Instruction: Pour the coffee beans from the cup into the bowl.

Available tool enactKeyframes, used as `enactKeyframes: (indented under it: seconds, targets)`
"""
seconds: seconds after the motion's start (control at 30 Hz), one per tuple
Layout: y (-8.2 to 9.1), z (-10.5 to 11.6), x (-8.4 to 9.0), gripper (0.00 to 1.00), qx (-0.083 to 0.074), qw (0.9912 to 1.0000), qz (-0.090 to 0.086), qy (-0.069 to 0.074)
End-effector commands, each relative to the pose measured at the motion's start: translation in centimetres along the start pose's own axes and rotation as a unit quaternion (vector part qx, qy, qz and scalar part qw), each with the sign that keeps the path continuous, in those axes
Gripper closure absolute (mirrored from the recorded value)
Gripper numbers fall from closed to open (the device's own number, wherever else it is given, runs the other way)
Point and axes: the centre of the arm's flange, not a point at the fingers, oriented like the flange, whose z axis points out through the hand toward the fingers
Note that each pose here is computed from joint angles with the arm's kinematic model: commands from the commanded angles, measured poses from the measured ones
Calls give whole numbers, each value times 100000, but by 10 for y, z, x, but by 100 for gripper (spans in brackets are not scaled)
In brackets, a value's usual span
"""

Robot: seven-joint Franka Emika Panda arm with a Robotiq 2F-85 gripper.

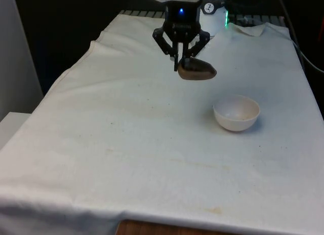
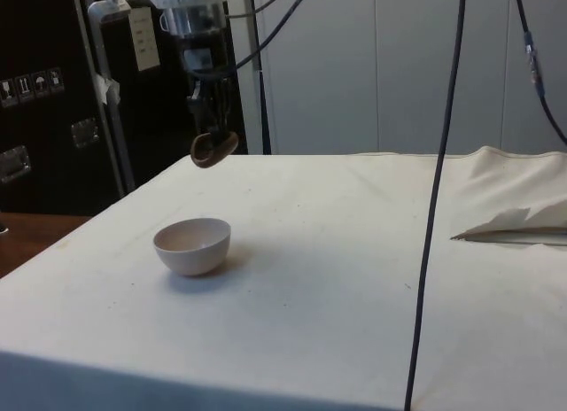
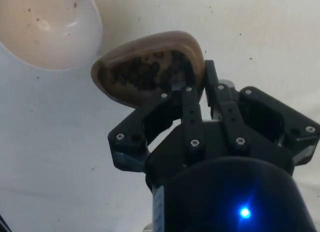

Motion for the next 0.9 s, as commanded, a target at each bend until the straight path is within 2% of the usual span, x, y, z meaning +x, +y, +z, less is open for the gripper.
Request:
enactKeyframes:
  seconds: [0.0, 0.07, 0.1, 0.13, 0.23, 0.3, 0.4, 0.43, 0.47, 0.57, 0.67, 0.7, 0.73, 0.87]
  targets:
    - [-5, -4, -2, 100, -436, 99995, 119, 873]
    - [-9, -4, -3, 100, -511, 99993, 227, 1062]
    - [-7, -3, -1, 100, -131, 99999, 74, 278]
    - [-11, -5, -4, 100, -675, 99990, 214, 1252]
    - [-19, -4, -8, 100, -1415, 99978, 117, 1572]
    - [-21, -5, -9, 100, -1709, 99972, 122, 1617]
    - [-29, -4, -11, 100, -3116, 99938, 7, 1648]
    - [-28, -3, -10, 100, -2513, 99962, -25, 1172]
    - [-31, -5, -10, 100, -3466, 99925, 28, 1714]
    - [-40, -4, -10, 100, -4641, 99877, -13, 1756]
    - [-48, -5, -9, 100, -5235, 99845, -5, 1901]
    - [-46, -4, -9, 100, -4894, 99869, -72, 1501]
    - [-50, -5, -9, 100, -5416, 99834, -59, 1954]
    - [-65, -3, -8, 100, -6357, 99775, -18, 2146]
